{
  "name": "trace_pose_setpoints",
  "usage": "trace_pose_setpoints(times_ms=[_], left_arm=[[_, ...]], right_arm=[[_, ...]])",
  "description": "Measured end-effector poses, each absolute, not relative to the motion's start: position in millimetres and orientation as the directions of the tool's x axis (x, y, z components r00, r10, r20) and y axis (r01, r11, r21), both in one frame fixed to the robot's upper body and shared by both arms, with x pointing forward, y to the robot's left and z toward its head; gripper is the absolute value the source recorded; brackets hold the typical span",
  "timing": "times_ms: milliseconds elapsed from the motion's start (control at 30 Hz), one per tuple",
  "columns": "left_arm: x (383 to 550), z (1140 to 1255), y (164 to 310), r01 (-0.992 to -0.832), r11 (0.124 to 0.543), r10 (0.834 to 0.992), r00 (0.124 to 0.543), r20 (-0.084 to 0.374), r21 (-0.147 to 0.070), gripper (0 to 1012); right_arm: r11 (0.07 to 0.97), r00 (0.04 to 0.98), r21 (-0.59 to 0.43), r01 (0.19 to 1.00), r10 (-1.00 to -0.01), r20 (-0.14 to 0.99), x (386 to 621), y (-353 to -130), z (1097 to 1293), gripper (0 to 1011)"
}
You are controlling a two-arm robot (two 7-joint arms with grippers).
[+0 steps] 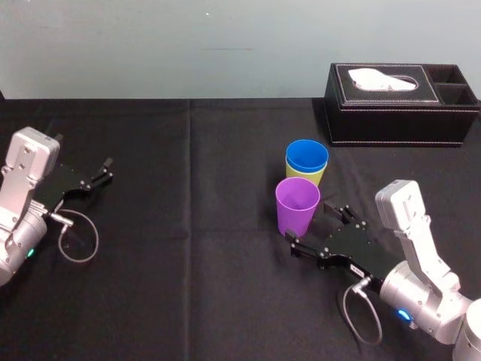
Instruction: Stack the three plastic cups sequentially using one hand.
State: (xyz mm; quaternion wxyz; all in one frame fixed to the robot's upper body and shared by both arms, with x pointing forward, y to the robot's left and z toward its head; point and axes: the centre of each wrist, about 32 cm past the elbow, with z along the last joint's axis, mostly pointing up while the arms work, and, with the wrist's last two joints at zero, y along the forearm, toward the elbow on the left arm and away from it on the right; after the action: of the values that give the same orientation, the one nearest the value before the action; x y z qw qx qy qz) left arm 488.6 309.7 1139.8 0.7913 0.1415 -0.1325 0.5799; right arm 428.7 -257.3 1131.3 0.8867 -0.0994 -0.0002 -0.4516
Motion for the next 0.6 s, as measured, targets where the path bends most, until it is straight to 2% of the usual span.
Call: trace_pose_setpoints(times_ms=[600], left_arm=[[488.6, 1139.8, 309.6, -0.955, 0.287, 0.880, 0.292, 0.374, 0.070, 1011]], right_arm=[[0.552, 0.564, -0.135, 0.823, -0.821, 0.086, 454, -237, 1123.8, 1003]])
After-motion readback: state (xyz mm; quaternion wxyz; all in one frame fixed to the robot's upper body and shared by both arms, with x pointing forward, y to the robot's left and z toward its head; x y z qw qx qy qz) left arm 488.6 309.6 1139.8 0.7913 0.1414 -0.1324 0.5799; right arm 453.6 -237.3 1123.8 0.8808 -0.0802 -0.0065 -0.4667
